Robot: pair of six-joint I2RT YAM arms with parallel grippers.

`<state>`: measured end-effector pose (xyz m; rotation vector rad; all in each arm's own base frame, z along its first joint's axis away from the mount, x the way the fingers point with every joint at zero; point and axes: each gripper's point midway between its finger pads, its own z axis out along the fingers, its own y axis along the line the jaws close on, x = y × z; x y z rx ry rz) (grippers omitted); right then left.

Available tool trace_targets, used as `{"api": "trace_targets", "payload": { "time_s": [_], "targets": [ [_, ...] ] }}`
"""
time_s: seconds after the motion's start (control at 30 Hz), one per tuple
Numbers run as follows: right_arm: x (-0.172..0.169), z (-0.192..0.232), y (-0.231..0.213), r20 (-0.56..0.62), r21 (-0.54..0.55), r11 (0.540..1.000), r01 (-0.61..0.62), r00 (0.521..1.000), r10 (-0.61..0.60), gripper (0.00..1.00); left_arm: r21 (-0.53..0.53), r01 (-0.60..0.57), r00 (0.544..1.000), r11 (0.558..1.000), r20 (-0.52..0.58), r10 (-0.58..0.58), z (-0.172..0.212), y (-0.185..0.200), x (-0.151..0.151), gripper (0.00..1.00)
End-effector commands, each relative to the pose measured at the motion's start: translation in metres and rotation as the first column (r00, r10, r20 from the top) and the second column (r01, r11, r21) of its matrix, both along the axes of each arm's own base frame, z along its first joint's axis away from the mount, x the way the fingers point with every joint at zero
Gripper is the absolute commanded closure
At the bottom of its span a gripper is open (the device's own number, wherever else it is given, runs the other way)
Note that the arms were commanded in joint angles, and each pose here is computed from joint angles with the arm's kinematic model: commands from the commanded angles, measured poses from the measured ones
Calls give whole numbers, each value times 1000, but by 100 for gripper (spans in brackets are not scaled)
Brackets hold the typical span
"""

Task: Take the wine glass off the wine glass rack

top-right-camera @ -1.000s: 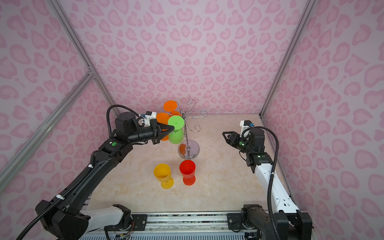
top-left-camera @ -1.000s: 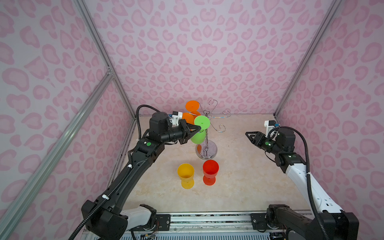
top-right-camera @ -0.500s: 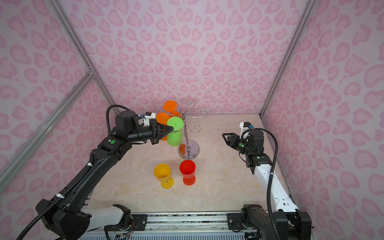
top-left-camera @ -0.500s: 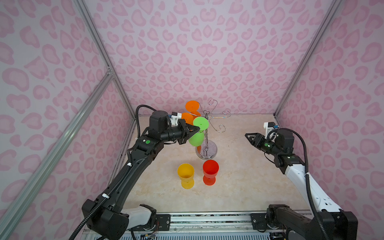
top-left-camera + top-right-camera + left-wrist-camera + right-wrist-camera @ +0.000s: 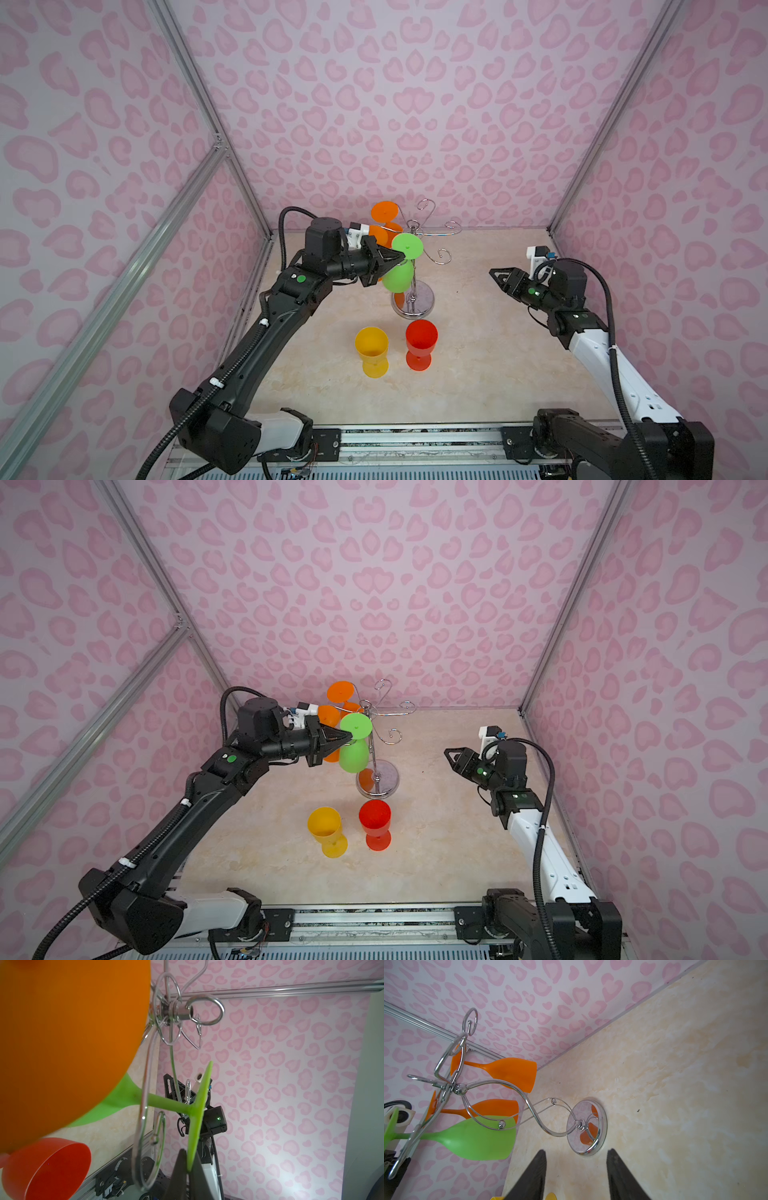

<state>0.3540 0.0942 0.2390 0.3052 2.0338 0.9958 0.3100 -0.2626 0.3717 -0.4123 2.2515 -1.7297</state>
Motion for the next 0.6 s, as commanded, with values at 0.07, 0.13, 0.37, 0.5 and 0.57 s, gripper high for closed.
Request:
{"api": "trace_targets", "payload": {
  "time_s": [0.07,0.13,0.37,0.5,0.57],
  "targets": [
    [1,0,2,11,6,1000,-10,1000,10,52,-15,23,999,1000,23,-23,8,-4,-2,98],
    [1,-1,2,8,6,1000,-11,1000,11,52,-14,26,999,1000,23,-26,8,-5,-3,98],
    [1,-2,2,6,8,1000,-13,1000,13,52,-15,56,998,998,16,-55,5,-15,-8,98],
    [1,-2,2,7,8,1000,-13,1000,13,52,-16,65,998,998,14,-65,4,-18,-10,98],
    [1,-1,1,7,7,1000,-11,1000,11,52,-20,69,997,997,19,-68,6,-19,-12,98]
  ]
}}
